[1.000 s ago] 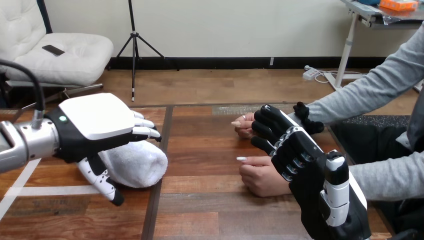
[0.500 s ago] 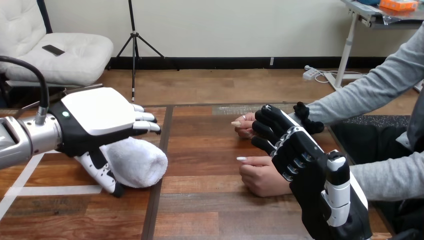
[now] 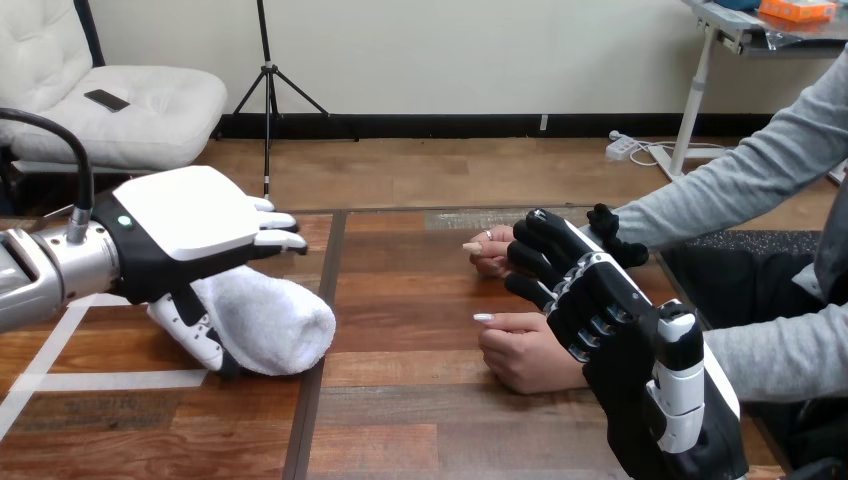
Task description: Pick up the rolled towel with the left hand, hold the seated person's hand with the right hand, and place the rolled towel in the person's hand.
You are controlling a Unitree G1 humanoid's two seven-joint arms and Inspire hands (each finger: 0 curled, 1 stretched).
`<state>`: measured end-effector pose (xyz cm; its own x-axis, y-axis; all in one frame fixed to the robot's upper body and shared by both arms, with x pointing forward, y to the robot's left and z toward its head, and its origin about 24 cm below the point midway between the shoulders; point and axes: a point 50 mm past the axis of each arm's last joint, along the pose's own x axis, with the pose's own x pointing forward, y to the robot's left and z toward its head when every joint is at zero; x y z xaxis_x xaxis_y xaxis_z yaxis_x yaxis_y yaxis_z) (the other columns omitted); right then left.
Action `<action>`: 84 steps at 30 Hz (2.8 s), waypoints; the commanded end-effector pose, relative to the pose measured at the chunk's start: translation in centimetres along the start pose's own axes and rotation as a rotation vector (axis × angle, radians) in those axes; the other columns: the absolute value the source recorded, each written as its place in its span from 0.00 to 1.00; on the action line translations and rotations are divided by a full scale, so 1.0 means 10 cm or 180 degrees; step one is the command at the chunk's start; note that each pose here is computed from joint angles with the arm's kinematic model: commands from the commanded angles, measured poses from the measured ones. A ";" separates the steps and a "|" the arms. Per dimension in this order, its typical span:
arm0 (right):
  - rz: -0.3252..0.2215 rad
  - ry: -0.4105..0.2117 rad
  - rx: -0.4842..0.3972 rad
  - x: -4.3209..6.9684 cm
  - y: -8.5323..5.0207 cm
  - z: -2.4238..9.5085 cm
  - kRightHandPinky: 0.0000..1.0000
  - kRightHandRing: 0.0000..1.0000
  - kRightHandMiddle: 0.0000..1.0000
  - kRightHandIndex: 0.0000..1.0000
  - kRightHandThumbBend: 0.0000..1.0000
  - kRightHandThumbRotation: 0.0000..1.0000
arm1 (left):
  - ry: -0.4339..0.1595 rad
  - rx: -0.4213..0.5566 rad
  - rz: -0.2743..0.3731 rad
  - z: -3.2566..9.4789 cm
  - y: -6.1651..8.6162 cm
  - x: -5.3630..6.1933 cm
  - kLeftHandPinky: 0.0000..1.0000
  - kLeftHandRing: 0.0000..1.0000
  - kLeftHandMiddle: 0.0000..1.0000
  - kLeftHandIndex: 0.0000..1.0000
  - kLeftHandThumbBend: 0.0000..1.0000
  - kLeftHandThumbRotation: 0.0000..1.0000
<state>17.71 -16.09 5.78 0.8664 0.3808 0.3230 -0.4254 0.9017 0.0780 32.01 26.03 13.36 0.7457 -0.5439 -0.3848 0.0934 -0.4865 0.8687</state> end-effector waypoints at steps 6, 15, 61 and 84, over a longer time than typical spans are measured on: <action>0.0124 -0.0280 -0.0103 0.13 0.00 0.17 0.91 0.94 0.93 0.90 0.82 1.00 | 0.0222 -0.0017 0.0124 -0.15 0.17 0.10 0.82 0.92 0.93 0.89 1.00 0.59; 0.0119 -0.0280 -0.0113 0.12 0.00 0.17 0.91 0.93 0.93 0.91 0.81 1.00 | 0.0338 -0.0268 0.0017 -0.20 0.10 0.17 0.86 0.93 0.93 0.90 1.00 0.58; 0.0147 -0.0271 -0.0137 0.07 -0.02 0.21 0.89 0.93 0.92 0.90 0.80 1.00 | 0.0469 -0.0803 -0.0160 -0.09 -0.08 0.52 0.87 0.92 0.93 0.90 1.00 0.57; 0.0139 -0.0261 -0.0127 0.06 -0.02 0.23 0.88 0.92 0.92 0.89 0.80 1.00 | 0.0348 -0.0071 -0.0176 0.00 -0.06 0.66 0.90 0.96 0.97 0.94 1.00 0.37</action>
<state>17.32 -16.49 6.48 0.8505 0.4063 0.3341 -0.4443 0.8949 0.0427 35.08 24.01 7.11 0.7757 -0.4021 -0.4864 0.2930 -0.4532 0.8419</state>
